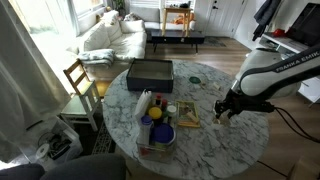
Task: Stack four blocks on the scoop
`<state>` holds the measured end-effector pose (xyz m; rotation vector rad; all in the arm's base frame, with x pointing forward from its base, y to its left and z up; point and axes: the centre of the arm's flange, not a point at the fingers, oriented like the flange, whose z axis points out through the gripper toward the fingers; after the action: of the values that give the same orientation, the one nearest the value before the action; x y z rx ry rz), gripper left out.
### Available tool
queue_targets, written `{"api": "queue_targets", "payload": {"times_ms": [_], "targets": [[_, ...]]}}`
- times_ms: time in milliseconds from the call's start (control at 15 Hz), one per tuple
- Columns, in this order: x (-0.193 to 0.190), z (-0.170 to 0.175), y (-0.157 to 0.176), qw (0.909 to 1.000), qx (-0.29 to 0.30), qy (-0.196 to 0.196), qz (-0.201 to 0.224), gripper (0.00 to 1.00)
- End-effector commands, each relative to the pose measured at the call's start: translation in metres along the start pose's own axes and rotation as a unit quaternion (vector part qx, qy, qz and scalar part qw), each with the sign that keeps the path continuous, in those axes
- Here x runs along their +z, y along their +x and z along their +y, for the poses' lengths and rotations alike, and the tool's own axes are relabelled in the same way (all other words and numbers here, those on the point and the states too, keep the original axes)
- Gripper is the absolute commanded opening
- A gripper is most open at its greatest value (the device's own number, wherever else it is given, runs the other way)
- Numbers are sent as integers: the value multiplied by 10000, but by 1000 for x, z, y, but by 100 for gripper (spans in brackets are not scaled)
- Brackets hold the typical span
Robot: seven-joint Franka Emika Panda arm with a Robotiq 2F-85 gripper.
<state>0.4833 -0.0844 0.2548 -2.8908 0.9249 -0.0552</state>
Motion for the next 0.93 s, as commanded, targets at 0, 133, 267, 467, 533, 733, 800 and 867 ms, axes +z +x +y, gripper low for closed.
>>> {"api": "queue_targets", "payload": {"times_ms": [0, 133, 267, 467, 533, 733, 800, 867], "targets": [[-4, -1, 2, 10000, 6, -41, 25, 89], [-10, 0, 2, 10000, -15, -40, 67, 100], [-15, 1, 2, 9999, -27, -25, 106, 100], [-31, 4, 1, 9998, 1, 53, 211, 100], [-37, 5, 0, 9997, -18, 82, 240, 100], [-62, 11, -1, 9993, -137, 170, 306, 100], [-71, 12, -3, 9991, -163, 201, 335, 100], [-80, 14, -3, 9989, -237, 250, 323, 100]]}}
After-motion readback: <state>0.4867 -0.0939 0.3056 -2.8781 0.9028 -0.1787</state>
